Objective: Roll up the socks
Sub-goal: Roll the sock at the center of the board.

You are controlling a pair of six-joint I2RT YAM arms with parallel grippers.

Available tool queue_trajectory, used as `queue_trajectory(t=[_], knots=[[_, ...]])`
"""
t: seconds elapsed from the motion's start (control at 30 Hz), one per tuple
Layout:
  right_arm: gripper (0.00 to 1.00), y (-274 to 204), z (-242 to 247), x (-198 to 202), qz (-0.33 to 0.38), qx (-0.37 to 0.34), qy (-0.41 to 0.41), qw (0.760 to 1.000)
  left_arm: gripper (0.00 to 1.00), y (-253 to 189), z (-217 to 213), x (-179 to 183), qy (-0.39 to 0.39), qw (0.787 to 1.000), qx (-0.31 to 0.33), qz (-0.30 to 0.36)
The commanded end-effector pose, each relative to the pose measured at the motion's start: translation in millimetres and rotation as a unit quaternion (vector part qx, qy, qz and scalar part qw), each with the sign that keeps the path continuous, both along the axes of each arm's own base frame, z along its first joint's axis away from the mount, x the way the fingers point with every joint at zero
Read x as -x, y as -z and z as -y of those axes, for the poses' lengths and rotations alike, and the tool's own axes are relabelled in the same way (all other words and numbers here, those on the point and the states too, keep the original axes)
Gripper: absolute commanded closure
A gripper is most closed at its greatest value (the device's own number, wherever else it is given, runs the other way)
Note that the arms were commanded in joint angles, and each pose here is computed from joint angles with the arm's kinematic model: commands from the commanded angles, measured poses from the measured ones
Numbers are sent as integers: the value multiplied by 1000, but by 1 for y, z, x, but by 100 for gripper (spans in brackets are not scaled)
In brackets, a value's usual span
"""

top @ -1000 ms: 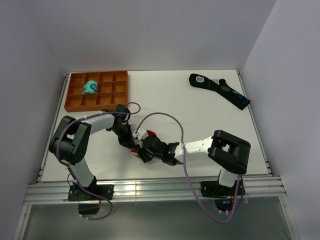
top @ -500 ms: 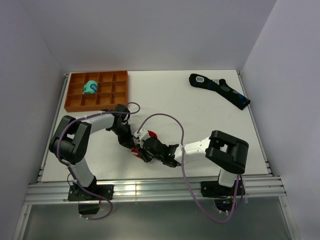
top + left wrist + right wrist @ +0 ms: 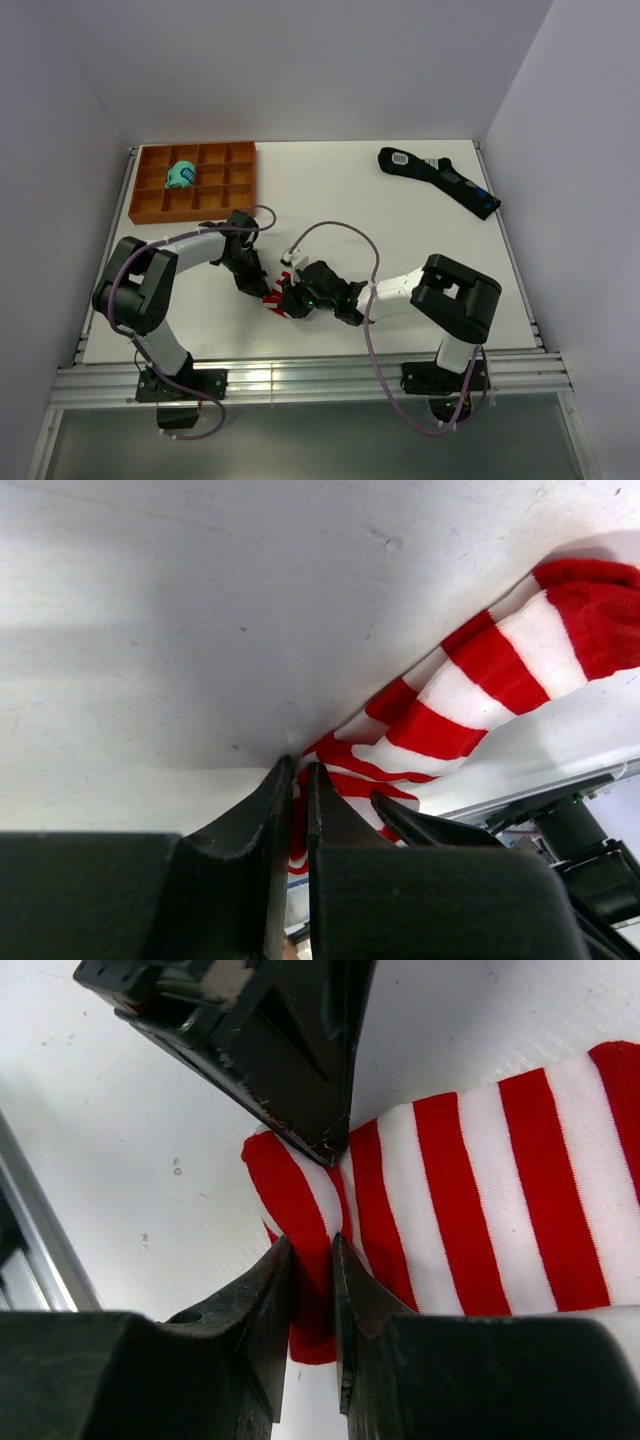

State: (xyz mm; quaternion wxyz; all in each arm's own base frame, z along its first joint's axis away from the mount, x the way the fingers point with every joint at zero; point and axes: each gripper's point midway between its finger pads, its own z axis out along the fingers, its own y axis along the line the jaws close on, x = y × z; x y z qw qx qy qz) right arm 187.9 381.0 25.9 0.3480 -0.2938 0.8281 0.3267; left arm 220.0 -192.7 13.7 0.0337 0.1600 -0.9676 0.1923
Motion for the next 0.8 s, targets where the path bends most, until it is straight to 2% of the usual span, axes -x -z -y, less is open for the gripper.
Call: queue_trajectory(t=[0.0, 0.27, 0.43, 0.6, 0.77], knots=[[86, 44, 39, 10, -66, 63, 13, 996, 98, 0, -16, -10, -25, 998, -44, 37], [86, 55, 45, 21, -158, 33, -10, 987, 93, -25, -12, -29, -76, 992, -22, 98], [86, 59, 49, 24, -199, 25, -23, 979, 81, -44, -8, -42, -96, 984, 6, 149], [86, 66, 51, 31, -234, 35, -35, 971, 69, -49, -7, -44, -99, 981, 12, 165], [86, 71, 57, 35, -276, 35, -35, 960, 69, -49, -6, -41, -96, 978, 30, 183]])
